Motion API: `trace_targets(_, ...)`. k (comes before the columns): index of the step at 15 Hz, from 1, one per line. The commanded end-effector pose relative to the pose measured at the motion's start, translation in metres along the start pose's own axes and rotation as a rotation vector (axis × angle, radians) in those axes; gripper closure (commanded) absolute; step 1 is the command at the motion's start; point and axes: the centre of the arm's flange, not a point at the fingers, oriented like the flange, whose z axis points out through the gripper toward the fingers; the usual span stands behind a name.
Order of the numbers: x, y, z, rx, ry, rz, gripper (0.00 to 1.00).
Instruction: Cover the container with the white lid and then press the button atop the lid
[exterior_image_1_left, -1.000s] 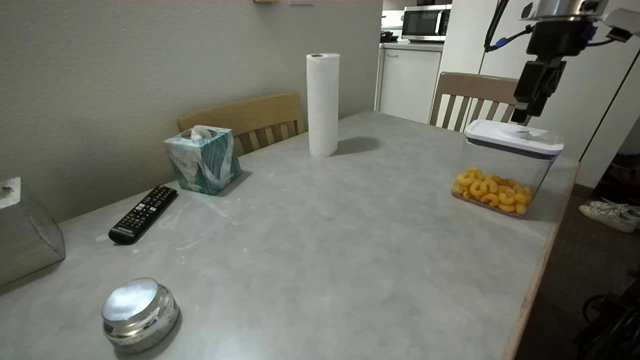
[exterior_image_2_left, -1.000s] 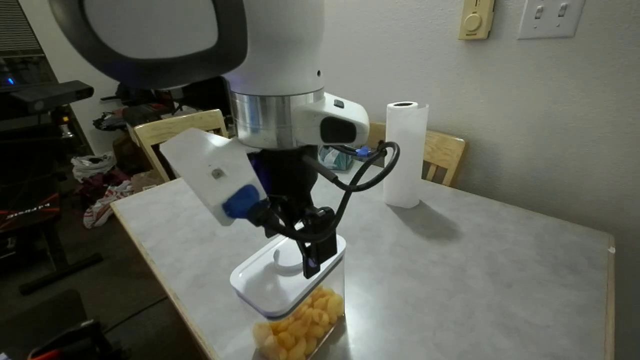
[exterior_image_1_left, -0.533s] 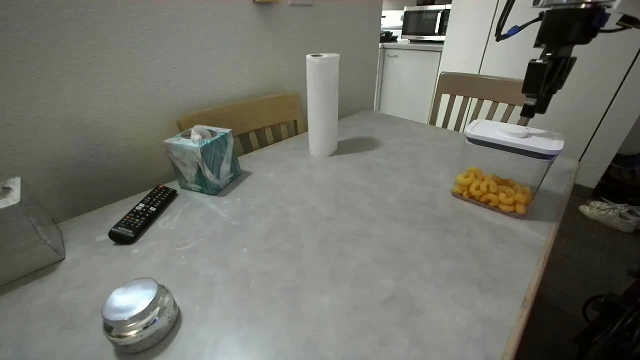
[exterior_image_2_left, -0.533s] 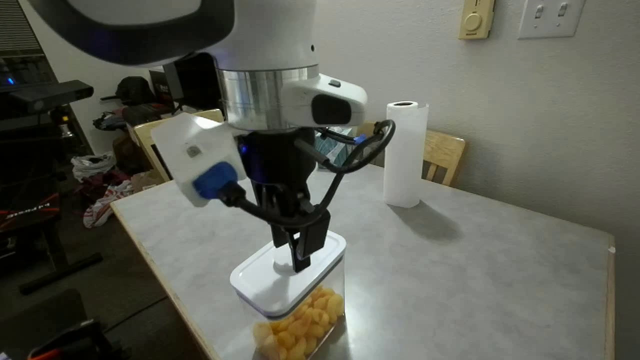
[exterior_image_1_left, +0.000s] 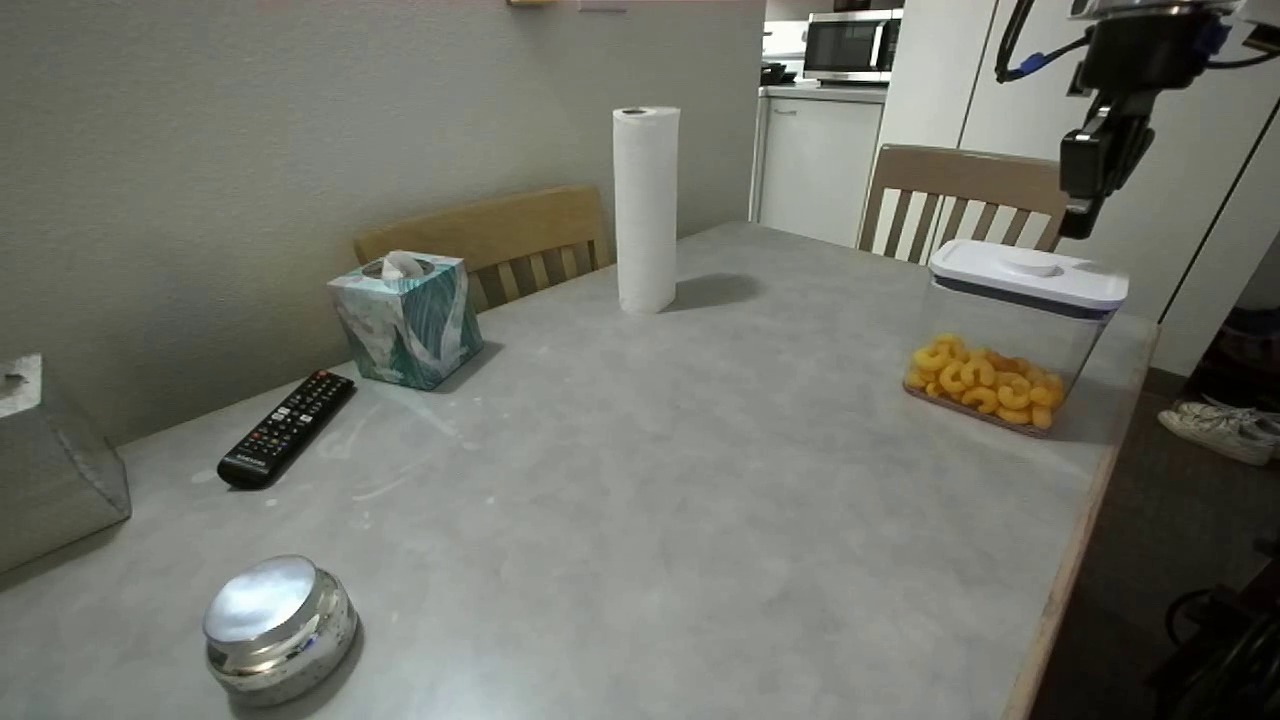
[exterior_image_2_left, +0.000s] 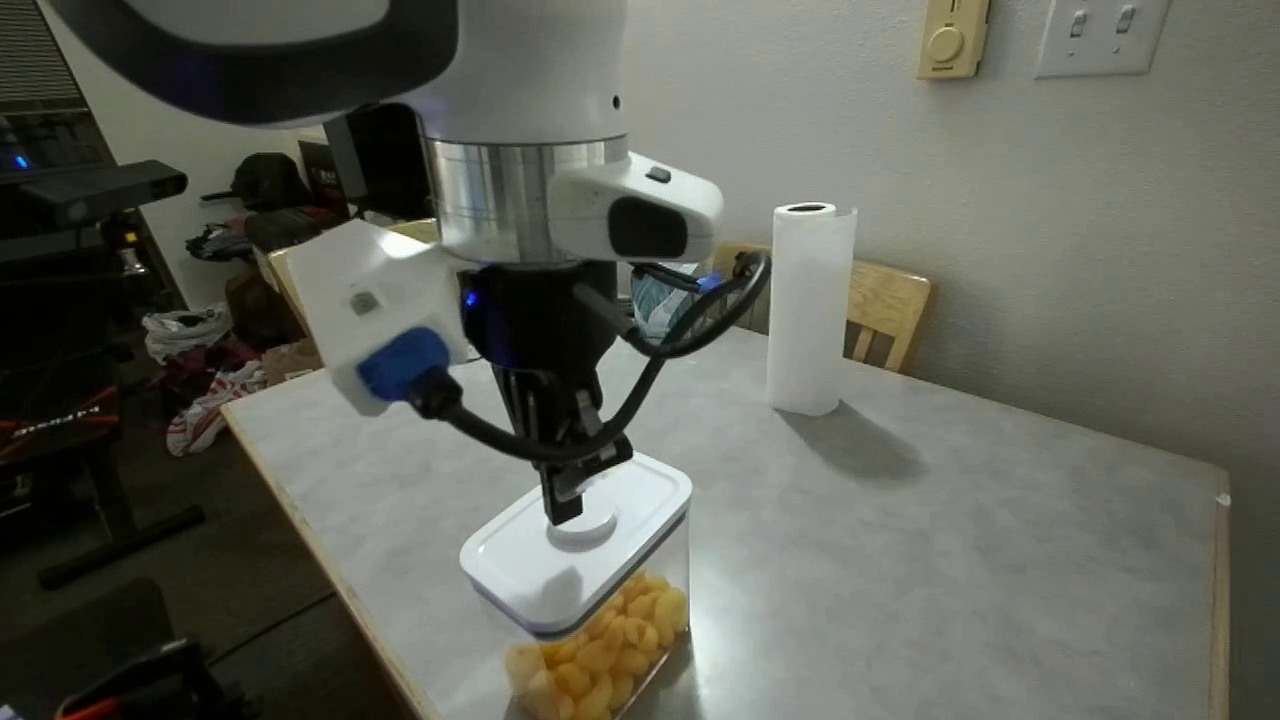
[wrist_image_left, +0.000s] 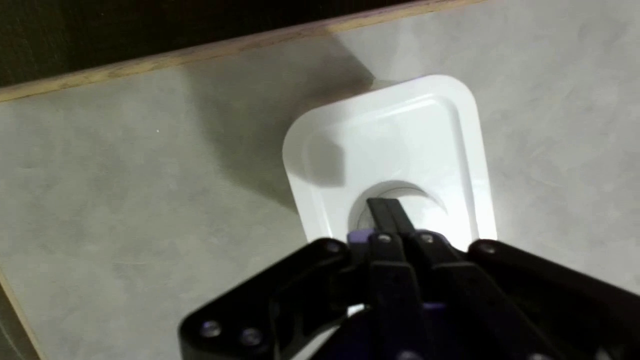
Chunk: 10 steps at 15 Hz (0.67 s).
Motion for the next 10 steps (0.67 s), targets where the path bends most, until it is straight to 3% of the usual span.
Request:
trace_targets(1,-0.004,-0.002,0.005,0.029,-0.019,0.006,1.0)
trace_targets(10,0.004,-0.012,-0.006,0.041,-0.018,-0.014,1.0)
